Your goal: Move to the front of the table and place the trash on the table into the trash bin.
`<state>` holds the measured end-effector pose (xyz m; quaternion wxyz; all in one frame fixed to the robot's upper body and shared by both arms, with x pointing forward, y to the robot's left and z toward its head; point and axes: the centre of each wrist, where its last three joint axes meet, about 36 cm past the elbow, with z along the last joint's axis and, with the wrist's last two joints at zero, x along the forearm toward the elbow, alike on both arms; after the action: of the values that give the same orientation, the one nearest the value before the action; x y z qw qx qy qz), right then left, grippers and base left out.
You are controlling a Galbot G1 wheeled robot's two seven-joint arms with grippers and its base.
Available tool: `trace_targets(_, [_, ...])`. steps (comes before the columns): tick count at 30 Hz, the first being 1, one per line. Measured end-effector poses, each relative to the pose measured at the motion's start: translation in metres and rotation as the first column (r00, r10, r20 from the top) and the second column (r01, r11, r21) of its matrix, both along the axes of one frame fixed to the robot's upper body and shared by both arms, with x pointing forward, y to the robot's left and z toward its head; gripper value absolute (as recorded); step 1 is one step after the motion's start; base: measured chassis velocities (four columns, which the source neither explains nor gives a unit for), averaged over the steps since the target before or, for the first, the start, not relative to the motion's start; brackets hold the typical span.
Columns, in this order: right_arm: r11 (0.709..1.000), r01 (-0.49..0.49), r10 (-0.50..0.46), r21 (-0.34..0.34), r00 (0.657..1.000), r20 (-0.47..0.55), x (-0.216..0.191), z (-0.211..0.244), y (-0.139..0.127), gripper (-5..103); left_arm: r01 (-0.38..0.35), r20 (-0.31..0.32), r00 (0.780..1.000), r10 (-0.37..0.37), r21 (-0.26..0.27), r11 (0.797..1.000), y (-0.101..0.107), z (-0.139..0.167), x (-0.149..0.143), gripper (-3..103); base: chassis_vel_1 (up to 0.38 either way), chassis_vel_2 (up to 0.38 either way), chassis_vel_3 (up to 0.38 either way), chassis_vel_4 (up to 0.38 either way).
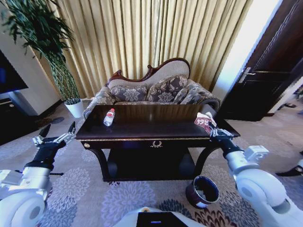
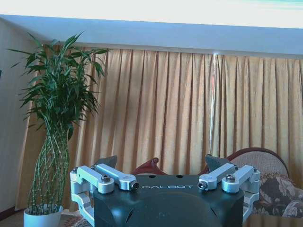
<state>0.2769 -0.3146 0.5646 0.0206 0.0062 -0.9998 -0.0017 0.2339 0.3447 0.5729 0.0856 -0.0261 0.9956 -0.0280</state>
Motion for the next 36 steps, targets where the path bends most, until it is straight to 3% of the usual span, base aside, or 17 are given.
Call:
trace_targets(16, [1.000, -0.009, 0.008, -0.010, 1.000, -0.014, -0.001, -0.007, 0.010, 0, -0.001, 0.001, 1.000, 0.001, -0.006, 1.000, -0.001, -0.002, 0.000, 100, 0.152, -0.145, -0.145, 0.147])
trace_targets(24, [1.000, -0.006, 0.006, -0.007, 0.998, -0.067, 0.005, -0.033, 0.015, 0, 0.001, 0.002, 1.000, -0.001, -0.008, 1.000, -0.001, -0.003, 0.000, 100, 0.082, -0.078, -0.082, 0.067])
trace_targets(27, [0.998, 0.053, -0.057, -0.023, 0.980, -0.190, 0.026, -0.096, 0.007, 0, -0.006, 0.004, 1.000, 0.006, -0.003, 1.000, 0.000, -0.003, -0.001, 100, 0.000, 0.000, 0.000, 0.000])
trace_targets(32, [0.997, 0.080, -0.082, -0.020, 0.958, -0.275, 0.039, -0.140, -0.003, 0, -0.008, 0.006, 1.000, 0.008, 0.003, 1.000, 0.001, -0.001, -0.001, 100, 0.000, 0.000, 0.000, 0.000])
trace_targets(36, [0.990, 0.128, -0.138, -0.052, 0.923, -0.359, 0.055, -0.196, -0.028, 0, -0.007, 0.007, 1.000, 0.007, 0.001, 1.000, 0.000, -0.001, -0.001, 100, 0.000, 0.000, 0.000, 0.000])
